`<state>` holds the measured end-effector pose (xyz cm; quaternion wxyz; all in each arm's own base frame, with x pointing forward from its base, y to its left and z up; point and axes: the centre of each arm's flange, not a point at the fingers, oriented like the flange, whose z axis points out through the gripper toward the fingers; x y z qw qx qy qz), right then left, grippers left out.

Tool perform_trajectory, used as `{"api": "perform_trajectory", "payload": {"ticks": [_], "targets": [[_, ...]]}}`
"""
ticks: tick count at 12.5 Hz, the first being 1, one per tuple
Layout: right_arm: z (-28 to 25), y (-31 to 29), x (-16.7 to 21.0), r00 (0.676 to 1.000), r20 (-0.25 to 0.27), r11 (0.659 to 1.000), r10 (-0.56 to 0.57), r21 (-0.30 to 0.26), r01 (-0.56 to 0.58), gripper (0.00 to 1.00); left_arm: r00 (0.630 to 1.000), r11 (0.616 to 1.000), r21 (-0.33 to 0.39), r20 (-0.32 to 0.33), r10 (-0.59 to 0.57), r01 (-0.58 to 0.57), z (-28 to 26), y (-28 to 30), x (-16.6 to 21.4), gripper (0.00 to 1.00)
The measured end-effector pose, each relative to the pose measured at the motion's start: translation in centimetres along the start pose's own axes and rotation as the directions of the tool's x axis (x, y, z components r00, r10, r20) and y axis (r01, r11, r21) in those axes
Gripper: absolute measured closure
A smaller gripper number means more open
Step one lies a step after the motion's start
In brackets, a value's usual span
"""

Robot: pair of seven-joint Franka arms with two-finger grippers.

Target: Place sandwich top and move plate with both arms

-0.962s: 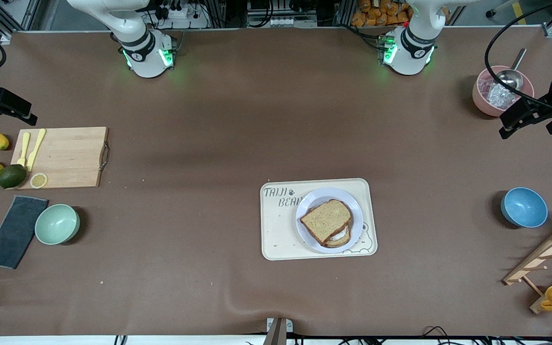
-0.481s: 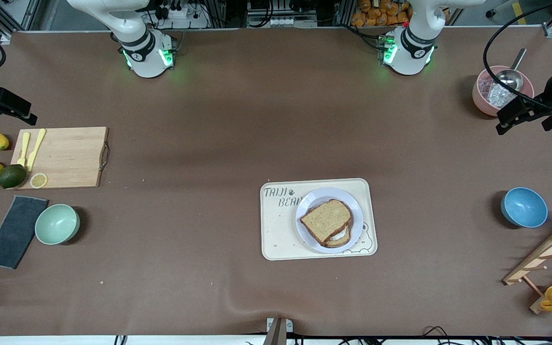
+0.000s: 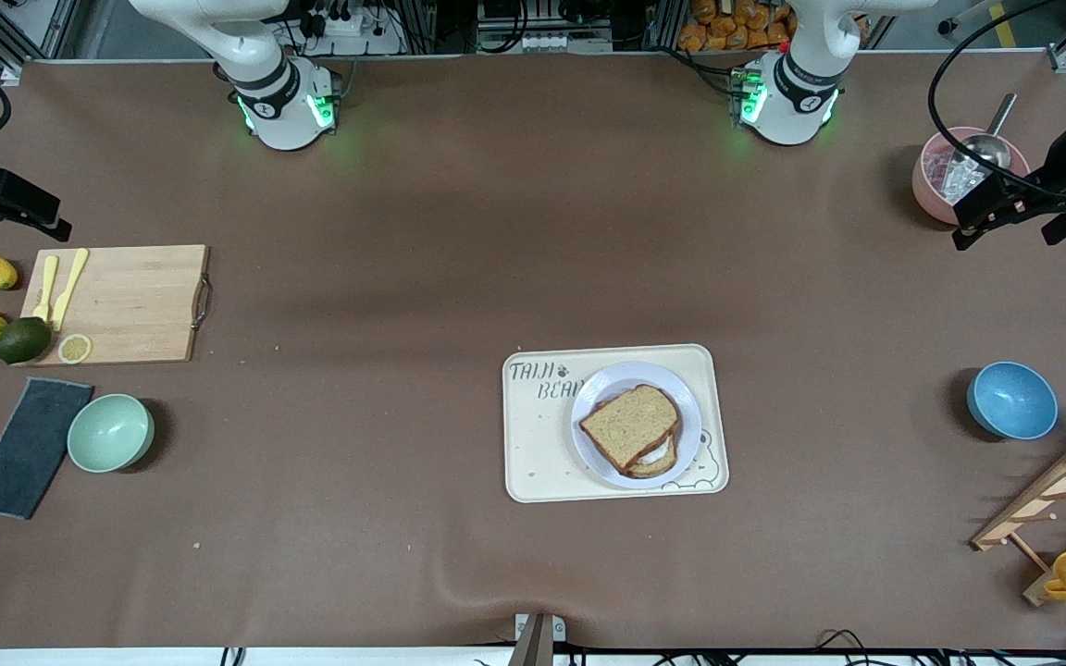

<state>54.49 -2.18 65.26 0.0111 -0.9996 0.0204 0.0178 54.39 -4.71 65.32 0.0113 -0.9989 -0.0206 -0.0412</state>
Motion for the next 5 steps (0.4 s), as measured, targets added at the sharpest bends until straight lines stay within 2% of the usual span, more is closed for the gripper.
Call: {"api": "perform_trajectory", "payload": {"ticks": [5], "targets": [[0.07,0.02,0.00,1.000,0.002,1.000,0.000,0.000,0.000,0.00,1.000,1.000,0.006,0.021,0.000,0.000,-0.33,-0.26,-0.49,0.00]]}}
